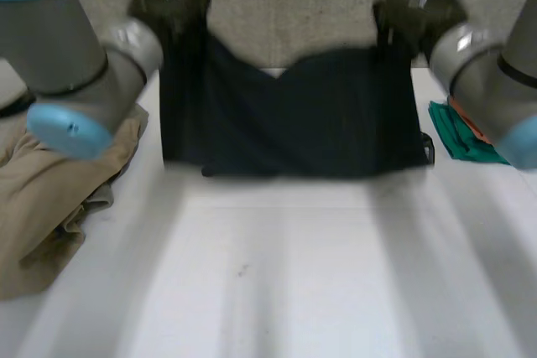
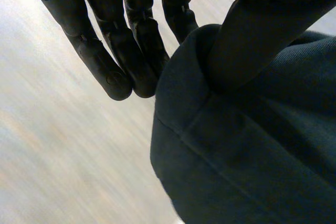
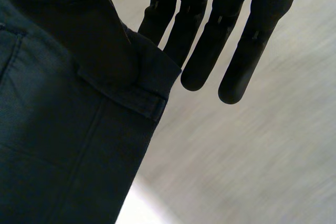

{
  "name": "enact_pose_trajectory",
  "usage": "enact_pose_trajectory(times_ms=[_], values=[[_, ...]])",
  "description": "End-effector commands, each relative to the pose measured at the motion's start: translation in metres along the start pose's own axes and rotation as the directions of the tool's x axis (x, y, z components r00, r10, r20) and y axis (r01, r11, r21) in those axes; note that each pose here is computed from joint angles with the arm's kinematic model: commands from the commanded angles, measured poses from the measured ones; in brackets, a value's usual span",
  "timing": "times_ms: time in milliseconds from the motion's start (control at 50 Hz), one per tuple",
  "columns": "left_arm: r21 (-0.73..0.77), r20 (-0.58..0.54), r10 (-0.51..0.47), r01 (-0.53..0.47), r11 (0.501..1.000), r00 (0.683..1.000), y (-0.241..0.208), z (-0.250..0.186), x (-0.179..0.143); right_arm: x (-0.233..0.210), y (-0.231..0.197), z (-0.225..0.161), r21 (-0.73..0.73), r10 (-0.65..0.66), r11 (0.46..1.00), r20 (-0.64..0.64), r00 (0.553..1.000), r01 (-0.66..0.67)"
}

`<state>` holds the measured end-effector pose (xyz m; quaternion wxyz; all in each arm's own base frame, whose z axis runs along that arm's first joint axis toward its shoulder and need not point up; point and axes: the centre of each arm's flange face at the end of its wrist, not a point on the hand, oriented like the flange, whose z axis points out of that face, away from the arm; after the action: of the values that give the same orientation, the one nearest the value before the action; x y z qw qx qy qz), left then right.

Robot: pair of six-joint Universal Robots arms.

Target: Fold the laundry.

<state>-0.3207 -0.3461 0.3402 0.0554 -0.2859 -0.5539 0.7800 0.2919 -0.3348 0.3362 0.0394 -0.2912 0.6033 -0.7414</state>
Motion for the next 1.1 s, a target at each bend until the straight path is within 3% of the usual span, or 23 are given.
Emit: enact_pose_trajectory(times_ms=[20, 60, 120, 220, 300, 360, 460, 580, 680, 820, 900, 980, 1060, 1100], values=[[0.589, 0.202, -0.135, -0.010, 0.808, 0.970, -0.107, 0.017, -0.056, 0.056, -0.089, 0.015, 0.568, 0.183, 0.823, -0.260, 0.948, -0.002], [0.601, 0.209, -0.161, 0.003, 0.799, 0.965, -0.106, 0.015, -0.060, 0.058, -0.089, 0.011, 0.571, 0.192, 0.821, -0.259, 0.947, -0.010], [0.530, 0.192, -0.167, 0.041, 0.847, 0.967, -0.086, 0.010, -0.058, 0.045, -0.077, 0.005, 0.516, 0.170, 0.855, -0.204, 0.964, -0.041], [0.308, 0.098, -0.181, 0.143, 0.941, 0.979, -0.030, -0.014, -0.034, 0.011, -0.024, -0.013, 0.291, 0.131, 0.951, -0.055, 0.990, -0.110], [0.095, 0.033, -0.207, 0.203, 0.974, 0.978, 0.022, -0.042, -0.006, -0.010, 0.024, -0.032, 0.095, 0.142, 0.985, 0.040, 0.989, -0.145], [-0.050, -0.001, -0.224, 0.224, 0.973, 0.975, 0.057, -0.066, 0.014, -0.025, 0.059, -0.044, -0.036, 0.155, 0.988, 0.092, 0.984, -0.152], [-0.328, -0.072, -0.247, 0.211, 0.921, 0.966, 0.117, -0.127, 0.058, -0.058, 0.136, -0.079, -0.303, 0.154, 0.949, 0.202, 0.967, -0.088], [-0.457, -0.136, -0.217, 0.134, 0.880, 0.967, 0.137, -0.166, 0.078, -0.067, 0.170, -0.104, -0.427, 0.087, 0.903, 0.281, 0.956, 0.043], [-0.580, -0.153, -0.194, 0.071, 0.811, 0.969, 0.132, -0.194, 0.077, -0.063, 0.161, -0.120, -0.504, 0.087, 0.858, 0.329, 0.940, 0.097], [-0.653, -0.210, -0.201, 0.016, 0.757, 0.957, 0.105, -0.219, 0.079, -0.048, 0.127, -0.142, -0.591, 0.093, 0.787, 0.396, 0.913, 0.176], [-0.715, -0.287, -0.211, -0.062, 0.697, 0.934, 0.092, -0.241, 0.086, -0.042, 0.113, -0.161, -0.659, 0.115, 0.705, 0.471, 0.875, 0.262], [-0.757, -0.377, -0.222, -0.161, 0.633, 0.899, 0.082, -0.260, 0.092, -0.038, 0.104, -0.179, -0.685, 0.147, 0.622, 0.577, 0.803, 0.378], [-0.761, -0.473, -0.230, -0.262, 0.594, 0.850, 0.064, -0.274, 0.099, -0.037, 0.102, -0.185, -0.675, 0.161, 0.592, 0.634, 0.756, 0.440], [-0.750, -0.495, -0.217, -0.288, 0.595, 0.841, 0.058, -0.273, 0.099, -0.036, 0.103, -0.182, -0.669, 0.155, 0.592, 0.642, 0.751, 0.449]])
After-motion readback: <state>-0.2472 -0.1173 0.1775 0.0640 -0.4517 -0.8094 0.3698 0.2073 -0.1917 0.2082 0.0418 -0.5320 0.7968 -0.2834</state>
